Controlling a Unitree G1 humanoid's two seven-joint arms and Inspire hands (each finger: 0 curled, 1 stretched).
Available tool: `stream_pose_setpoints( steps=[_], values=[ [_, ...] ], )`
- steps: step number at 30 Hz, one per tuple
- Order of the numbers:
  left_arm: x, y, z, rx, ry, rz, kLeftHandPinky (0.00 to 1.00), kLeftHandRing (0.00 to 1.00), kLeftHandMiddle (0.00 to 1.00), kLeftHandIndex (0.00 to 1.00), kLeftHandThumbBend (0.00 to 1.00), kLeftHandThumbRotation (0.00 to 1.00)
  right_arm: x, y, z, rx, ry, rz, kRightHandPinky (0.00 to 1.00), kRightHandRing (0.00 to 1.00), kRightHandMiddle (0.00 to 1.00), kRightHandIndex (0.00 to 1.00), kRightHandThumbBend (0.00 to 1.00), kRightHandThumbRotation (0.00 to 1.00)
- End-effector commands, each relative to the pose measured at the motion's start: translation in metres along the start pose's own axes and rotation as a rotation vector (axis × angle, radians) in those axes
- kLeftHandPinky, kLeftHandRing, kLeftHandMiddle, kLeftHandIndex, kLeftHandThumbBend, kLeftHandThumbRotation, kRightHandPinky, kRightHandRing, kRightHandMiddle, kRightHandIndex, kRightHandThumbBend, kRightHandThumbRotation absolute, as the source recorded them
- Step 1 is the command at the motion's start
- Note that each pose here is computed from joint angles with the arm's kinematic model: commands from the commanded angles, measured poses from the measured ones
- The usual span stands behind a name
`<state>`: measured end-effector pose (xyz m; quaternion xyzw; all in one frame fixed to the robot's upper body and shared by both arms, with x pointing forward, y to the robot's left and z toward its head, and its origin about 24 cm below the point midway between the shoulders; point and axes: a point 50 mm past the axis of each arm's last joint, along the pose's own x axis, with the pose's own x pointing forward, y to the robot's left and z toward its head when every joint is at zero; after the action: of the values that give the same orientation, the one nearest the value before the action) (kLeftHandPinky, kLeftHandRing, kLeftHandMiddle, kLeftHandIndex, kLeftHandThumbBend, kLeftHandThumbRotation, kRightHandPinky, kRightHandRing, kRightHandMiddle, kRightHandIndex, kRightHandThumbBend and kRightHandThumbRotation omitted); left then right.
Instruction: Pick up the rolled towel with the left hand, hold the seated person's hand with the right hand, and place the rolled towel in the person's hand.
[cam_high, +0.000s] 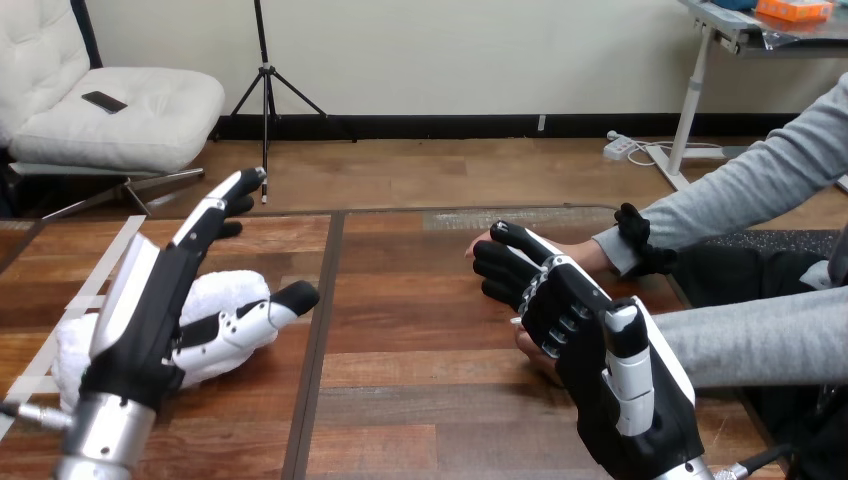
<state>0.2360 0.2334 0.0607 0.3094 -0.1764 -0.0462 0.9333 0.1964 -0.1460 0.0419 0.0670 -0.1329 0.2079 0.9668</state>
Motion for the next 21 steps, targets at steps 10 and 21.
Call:
stream_pose_setpoints(
  steps=[10, 21],
  values=[
    [0.035, 0.02, 0.01, 0.261, -0.048, 0.024, 0.89, 0.92, 0.94, 0.94, 0.97, 0.7, 0.017, -0.004, 0.013, -0.026, -0.095, 0.022, 0.9, 0.88, 0.86, 0.87, 0.85, 1.0],
    [0.049, 0.021, 0.007, 0.419, -0.021, -0.005, 0.89, 0.93, 0.96, 0.96, 1.0, 0.76, 0.018, -0.004, 0.014, -0.034, -0.103, 0.022, 0.89, 0.88, 0.86, 0.87, 0.85, 1.0]
  ],
)
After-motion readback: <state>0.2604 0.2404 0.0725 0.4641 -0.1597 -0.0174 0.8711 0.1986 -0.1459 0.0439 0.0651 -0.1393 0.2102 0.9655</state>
